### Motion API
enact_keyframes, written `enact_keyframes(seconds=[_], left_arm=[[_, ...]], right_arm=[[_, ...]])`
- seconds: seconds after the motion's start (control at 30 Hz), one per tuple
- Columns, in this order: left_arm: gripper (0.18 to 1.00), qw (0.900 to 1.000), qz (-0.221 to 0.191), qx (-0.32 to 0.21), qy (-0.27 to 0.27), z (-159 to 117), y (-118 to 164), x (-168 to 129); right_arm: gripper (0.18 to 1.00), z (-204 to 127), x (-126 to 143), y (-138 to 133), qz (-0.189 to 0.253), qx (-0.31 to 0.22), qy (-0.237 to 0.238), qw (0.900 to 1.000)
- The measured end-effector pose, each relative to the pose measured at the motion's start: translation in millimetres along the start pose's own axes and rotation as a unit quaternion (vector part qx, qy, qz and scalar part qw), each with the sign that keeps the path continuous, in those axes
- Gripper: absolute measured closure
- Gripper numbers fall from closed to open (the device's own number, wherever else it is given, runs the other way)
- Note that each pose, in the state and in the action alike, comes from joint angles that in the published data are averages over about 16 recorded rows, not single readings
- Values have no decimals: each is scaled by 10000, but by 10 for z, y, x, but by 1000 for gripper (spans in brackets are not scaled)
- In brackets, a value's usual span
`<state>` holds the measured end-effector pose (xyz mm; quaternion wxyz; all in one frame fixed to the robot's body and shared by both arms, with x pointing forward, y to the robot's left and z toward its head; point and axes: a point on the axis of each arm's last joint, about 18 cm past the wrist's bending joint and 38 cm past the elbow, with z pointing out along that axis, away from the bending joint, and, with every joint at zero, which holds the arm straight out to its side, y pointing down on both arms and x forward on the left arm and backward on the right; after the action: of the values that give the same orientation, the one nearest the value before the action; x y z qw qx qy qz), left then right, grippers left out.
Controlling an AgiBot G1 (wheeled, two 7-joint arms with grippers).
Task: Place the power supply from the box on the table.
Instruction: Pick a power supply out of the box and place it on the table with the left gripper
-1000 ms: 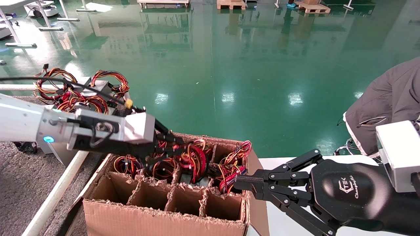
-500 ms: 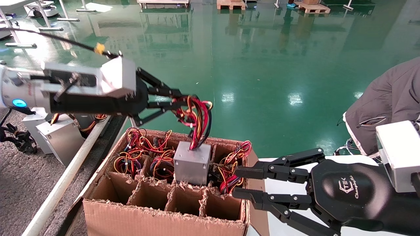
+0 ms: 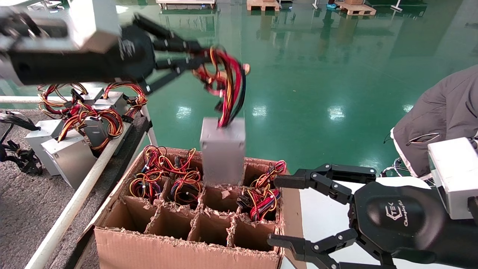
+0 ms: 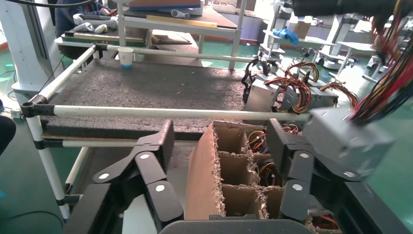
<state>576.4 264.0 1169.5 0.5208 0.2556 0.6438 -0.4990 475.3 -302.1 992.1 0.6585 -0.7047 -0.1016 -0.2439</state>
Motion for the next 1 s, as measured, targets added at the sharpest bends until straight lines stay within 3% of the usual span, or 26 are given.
enact_keyframes(seconds=[0.17,0.3,0.57,1.0], left_arm=[[968,9988,182,238,-396,-117,-190,-215],[968,9962,326,326,-740,-231,-304,-388],[969,9879,591,141,-1427,-496,-398,-722],[969,9630,877,-860,-2399,-969,-280,-1182]], right_arm=[[518,0,0,0,0,0,0,10000],[450,0,0,0,0,0,0,10000],[282,0,0,0,0,0,0,10000],[186,0,0,0,0,0,0,10000]])
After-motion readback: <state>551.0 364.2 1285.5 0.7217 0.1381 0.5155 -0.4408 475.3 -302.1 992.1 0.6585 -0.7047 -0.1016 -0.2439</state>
